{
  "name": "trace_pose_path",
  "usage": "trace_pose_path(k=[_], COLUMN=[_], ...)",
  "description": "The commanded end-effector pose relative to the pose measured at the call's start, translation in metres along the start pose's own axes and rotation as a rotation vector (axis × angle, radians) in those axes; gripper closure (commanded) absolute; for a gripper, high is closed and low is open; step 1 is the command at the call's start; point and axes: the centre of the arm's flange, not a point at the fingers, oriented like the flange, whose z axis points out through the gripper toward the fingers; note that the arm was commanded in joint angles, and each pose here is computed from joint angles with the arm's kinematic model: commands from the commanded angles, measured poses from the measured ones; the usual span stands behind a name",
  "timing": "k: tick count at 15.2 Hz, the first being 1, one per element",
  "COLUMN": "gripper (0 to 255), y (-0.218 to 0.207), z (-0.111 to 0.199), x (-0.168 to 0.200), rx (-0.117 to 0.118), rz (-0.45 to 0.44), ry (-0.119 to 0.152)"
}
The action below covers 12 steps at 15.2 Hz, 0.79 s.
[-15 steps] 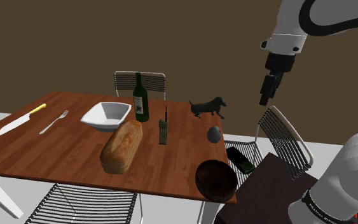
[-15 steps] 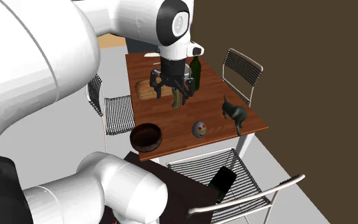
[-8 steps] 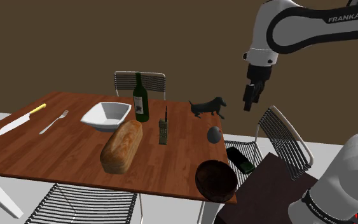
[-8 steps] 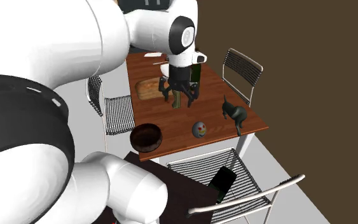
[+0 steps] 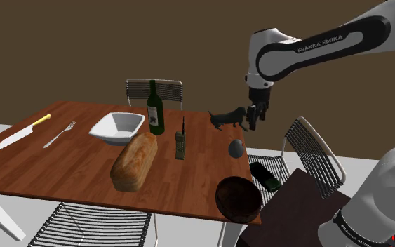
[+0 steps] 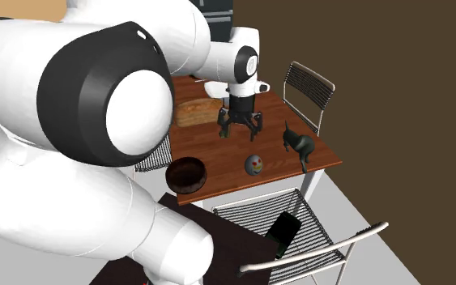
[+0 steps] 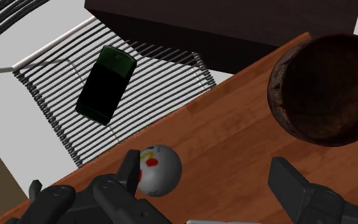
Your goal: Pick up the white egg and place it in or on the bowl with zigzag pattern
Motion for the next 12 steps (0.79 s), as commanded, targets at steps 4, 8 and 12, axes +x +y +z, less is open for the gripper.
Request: trace_pose_path(k=[4,8,12], gripper=[0,0,0], y=[0.008,0.015,0.024], z=[0.046,0.082,0.119], x=[0.058,0.100,0.142], rx=[-0.036,-0.065,-0.094], rz=[-0.006,-0.010,-0.014], ry=[-0.044,-0.079,-0.114])
